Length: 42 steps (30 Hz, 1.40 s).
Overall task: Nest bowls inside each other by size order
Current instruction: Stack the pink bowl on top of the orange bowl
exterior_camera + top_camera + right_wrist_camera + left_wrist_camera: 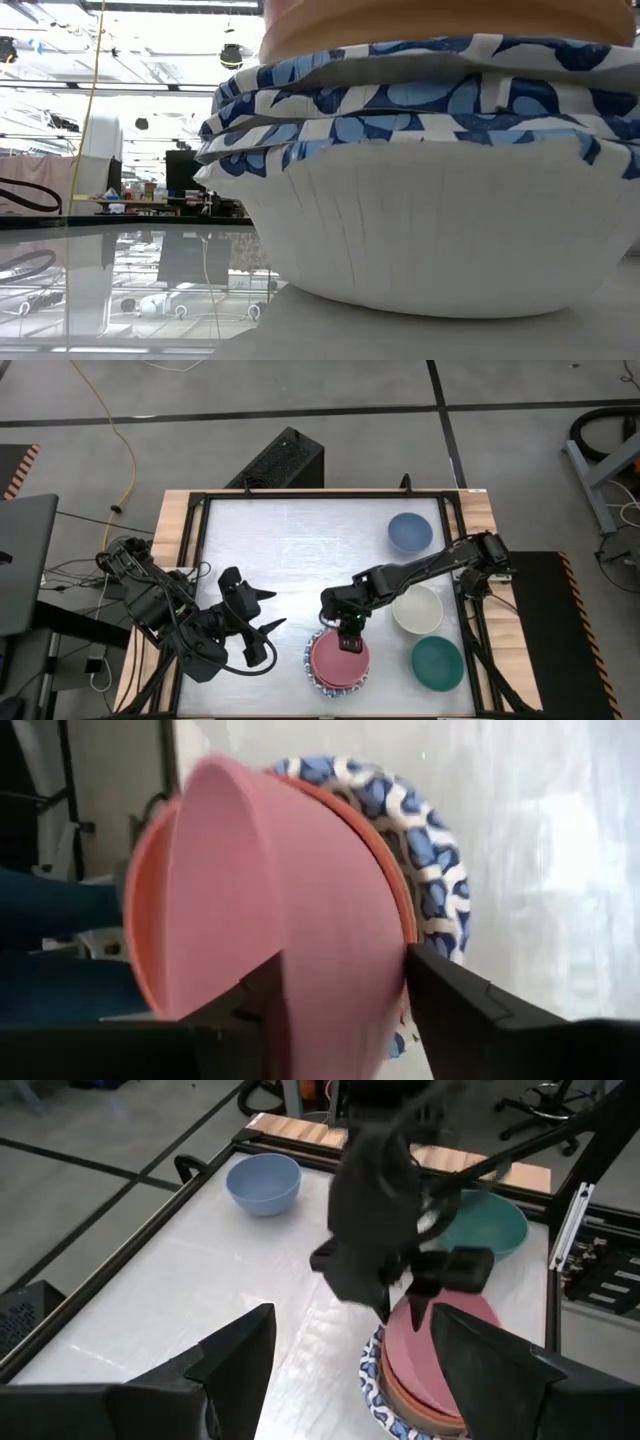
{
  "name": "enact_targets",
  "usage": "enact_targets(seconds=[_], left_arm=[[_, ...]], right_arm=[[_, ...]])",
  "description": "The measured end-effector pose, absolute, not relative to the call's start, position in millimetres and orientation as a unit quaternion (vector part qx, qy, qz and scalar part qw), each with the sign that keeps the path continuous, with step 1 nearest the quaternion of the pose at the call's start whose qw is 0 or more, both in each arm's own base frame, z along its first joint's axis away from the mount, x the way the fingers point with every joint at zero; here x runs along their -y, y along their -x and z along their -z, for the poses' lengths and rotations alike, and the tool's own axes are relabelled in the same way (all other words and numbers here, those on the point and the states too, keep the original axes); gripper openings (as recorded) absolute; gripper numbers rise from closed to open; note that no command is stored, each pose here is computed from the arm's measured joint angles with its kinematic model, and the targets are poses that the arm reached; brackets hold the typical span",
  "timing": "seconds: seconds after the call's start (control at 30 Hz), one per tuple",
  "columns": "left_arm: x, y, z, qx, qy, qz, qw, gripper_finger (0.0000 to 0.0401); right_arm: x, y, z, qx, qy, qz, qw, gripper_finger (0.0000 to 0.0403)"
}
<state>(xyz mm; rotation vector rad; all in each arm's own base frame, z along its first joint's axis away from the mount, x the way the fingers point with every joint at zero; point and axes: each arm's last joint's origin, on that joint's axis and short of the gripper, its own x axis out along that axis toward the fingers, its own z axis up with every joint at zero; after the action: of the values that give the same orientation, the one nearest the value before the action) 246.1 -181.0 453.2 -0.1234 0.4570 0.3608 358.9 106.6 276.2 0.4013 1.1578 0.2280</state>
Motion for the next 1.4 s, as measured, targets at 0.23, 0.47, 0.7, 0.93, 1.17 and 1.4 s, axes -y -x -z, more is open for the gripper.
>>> enact_targets(seconds=[0.23,0.47,0.7,0.93,1.17,1.4], left_arm=[[181.1,-246.2,-453.1,-0.225,0.061,-0.178,0.956,0.0255],[181.1,-246.2,-453.0,-0.226,0.061,-0.177,0.956,0.0255],[181.5,-246.1,-452.7,-0.232,0.063,-0.170,0.956,0.0255],[182.2,-246.1,-452.3,-0.240,0.067,-0.159,0.955,0.0255],[182.4,-246.1,-452.2,-0.242,0.066,-0.156,0.955,0.0255],[182.0,-245.6,-451.5,-0.246,0.062,-0.157,0.955,0.0255]], right_arm=[[-103.0,-352.3,-290.7,-0.523,-0.173,-0.125,0.826,0.0207],[-103.7,-359.1,-279.8,-0.531,-0.165,-0.130,0.821,0.0207],[-100.8,-363.3,-274.3,-0.533,-0.156,-0.141,0.820,0.0207],[-92.0,-361.8,-282.5,-0.531,-0.165,-0.147,0.818,0.0206],[-86.5,-355.4,-293.2,-0.532,-0.138,-0.164,0.819,0.0205],[-63.9,-332.4,-324.2,-0.516,-0.140,-0.157,0.830,0.0205]])
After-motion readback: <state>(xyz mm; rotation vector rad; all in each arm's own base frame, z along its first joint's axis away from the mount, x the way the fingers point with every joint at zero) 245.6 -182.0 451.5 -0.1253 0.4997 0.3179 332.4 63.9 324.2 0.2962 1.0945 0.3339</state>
